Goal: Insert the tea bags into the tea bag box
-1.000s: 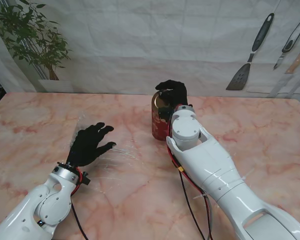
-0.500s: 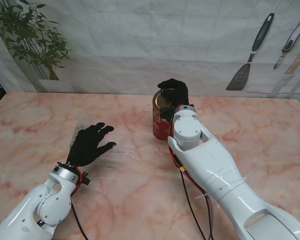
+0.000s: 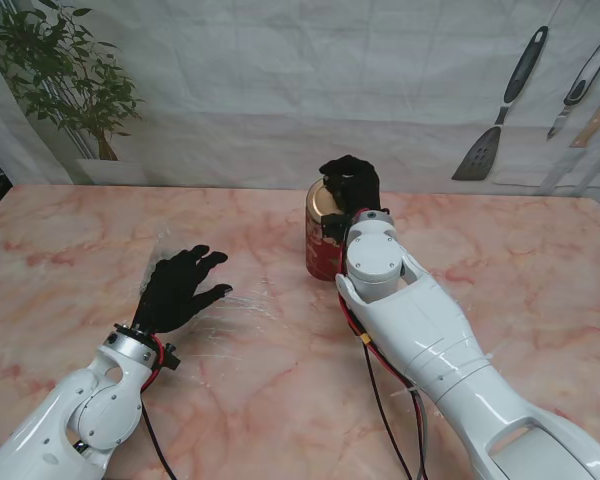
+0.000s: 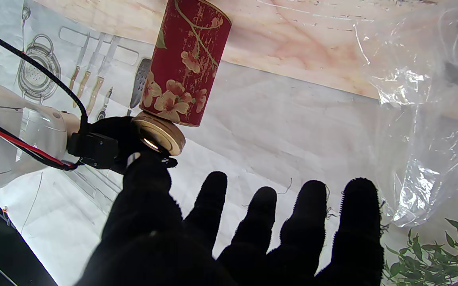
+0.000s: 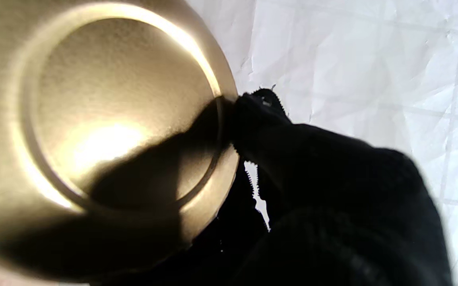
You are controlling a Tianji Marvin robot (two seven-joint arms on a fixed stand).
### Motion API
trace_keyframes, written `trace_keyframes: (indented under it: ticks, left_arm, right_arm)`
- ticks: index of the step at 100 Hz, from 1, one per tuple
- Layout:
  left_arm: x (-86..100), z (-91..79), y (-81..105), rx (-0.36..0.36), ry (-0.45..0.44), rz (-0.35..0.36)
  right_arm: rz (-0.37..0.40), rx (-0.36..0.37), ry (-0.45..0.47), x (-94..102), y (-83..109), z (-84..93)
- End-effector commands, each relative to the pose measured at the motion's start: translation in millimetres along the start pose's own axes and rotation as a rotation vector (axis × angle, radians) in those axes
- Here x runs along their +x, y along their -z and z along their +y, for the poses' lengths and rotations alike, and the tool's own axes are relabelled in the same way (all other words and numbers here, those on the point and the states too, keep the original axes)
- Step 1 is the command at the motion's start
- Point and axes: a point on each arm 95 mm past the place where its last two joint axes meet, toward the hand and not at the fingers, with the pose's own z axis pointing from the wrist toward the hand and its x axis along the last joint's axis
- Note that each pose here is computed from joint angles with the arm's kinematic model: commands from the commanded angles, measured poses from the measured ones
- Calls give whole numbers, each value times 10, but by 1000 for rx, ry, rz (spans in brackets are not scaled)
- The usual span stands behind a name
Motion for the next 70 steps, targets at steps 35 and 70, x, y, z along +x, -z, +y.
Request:
trace_keyframes:
  ticks: [35, 70]
  left_arm:
    - [17, -14, -2, -9, 3, 9]
    - [18, -12, -4, -10, 6, 12]
  right_arm:
    - [27, 14, 27, 14, -11, 18]
    - [40, 24, 62, -20, -17, 41]
